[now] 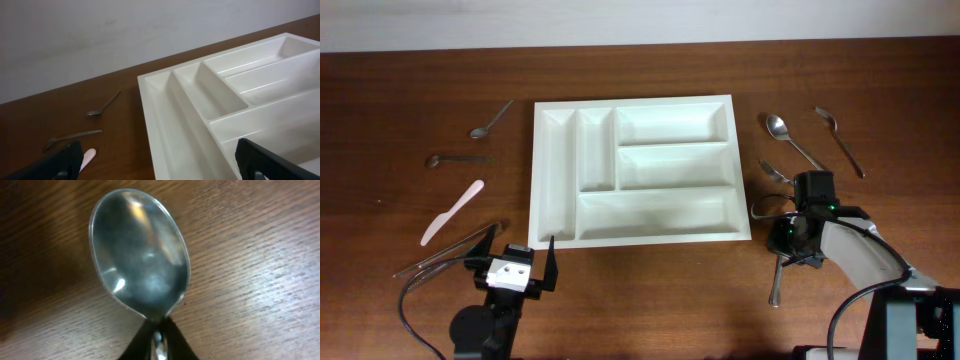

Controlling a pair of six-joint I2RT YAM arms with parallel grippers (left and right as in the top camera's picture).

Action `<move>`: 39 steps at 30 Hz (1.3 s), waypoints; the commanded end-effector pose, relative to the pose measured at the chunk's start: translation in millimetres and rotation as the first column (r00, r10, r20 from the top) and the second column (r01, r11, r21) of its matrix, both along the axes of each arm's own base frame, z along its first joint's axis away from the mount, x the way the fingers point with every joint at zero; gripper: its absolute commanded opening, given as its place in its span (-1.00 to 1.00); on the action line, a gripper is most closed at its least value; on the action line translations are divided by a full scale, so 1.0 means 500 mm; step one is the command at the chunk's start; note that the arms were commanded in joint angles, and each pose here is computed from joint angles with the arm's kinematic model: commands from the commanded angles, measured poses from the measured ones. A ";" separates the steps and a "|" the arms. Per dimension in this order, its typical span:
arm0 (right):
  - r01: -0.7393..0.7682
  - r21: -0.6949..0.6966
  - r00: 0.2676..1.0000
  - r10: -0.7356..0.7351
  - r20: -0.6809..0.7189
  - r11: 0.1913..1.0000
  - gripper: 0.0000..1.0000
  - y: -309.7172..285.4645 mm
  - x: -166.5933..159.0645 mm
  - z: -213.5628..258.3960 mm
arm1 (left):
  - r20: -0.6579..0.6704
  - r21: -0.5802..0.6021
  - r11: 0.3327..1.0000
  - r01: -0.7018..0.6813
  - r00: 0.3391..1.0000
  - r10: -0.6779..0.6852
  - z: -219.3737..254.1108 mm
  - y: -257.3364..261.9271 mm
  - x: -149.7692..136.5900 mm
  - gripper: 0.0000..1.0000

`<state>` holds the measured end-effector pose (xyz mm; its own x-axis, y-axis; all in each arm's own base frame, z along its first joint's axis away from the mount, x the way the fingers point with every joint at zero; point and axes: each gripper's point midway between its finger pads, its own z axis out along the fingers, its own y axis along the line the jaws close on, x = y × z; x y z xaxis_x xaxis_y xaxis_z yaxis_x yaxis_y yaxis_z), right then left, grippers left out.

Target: Pack container

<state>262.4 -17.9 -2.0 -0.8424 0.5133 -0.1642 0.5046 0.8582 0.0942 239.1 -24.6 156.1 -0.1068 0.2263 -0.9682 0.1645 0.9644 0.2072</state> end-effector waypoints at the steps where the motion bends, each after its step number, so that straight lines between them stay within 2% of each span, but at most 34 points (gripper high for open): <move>1: 0.034 -0.094 0.998 -0.039 -0.056 0.995 -0.92 -0.036 -0.029 -0.027 | 0.002 0.001 1.000 0.005 1.000 -0.005 -0.003 -0.002 0.000 0.99; 17: 0.035 -0.110 0.998 -0.041 -0.052 0.993 -0.92 -0.042 -0.020 -0.015 | 0.002 0.001 1.000 0.005 1.000 -0.005 -0.003 -0.002 0.000 0.98; 39: -0.012 -0.174 0.999 0.021 0.050 0.985 -0.92 -0.067 0.104 0.145 | 0.002 0.001 1.000 0.004 1.000 -0.004 -0.003 -0.002 0.000 0.99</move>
<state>302.4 -44.6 57.2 -0.8404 0.4810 -0.2496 0.5003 0.8657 -0.0165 239.1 -24.6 156.1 -0.1068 0.2259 -0.9683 0.1644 0.9645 0.2069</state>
